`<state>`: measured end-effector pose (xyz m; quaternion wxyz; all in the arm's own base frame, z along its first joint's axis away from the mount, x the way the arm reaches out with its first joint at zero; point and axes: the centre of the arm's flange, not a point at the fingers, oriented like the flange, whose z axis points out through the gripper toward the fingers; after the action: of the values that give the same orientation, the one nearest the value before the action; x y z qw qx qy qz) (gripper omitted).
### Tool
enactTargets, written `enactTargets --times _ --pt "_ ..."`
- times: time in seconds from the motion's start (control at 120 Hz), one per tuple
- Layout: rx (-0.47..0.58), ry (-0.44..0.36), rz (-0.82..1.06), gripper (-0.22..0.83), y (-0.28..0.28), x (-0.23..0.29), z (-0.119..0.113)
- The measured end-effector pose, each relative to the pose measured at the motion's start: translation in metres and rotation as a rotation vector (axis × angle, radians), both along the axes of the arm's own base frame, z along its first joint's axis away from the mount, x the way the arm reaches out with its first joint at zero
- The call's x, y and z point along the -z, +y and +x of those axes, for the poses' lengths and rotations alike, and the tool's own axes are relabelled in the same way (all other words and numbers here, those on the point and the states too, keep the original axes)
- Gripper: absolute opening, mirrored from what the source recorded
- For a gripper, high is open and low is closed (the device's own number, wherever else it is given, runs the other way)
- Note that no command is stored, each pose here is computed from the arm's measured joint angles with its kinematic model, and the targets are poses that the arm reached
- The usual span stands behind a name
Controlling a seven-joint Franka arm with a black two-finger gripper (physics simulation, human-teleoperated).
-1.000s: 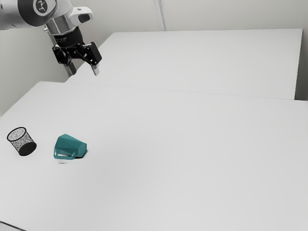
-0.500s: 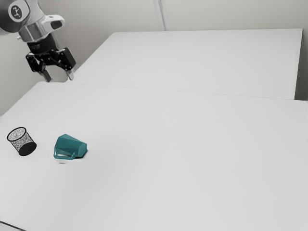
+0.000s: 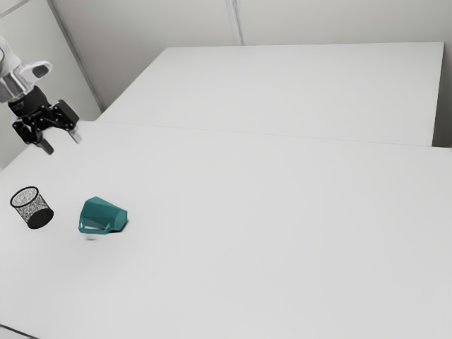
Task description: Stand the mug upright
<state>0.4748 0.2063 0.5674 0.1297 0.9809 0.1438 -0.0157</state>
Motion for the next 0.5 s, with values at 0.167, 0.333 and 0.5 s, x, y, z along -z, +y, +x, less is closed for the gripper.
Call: enactTargets --times 0.167,0.333,0.5 --pt "-0.030 -0.069 -0.112 0.60 0.034 0.033 -0.011" --pt "-0.027 -0.131 -0.197 0.60 0.065 0.065 -0.014" --pt "-0.004 -0.176 -0.263 0.60 0.089 0.103 -0.016"
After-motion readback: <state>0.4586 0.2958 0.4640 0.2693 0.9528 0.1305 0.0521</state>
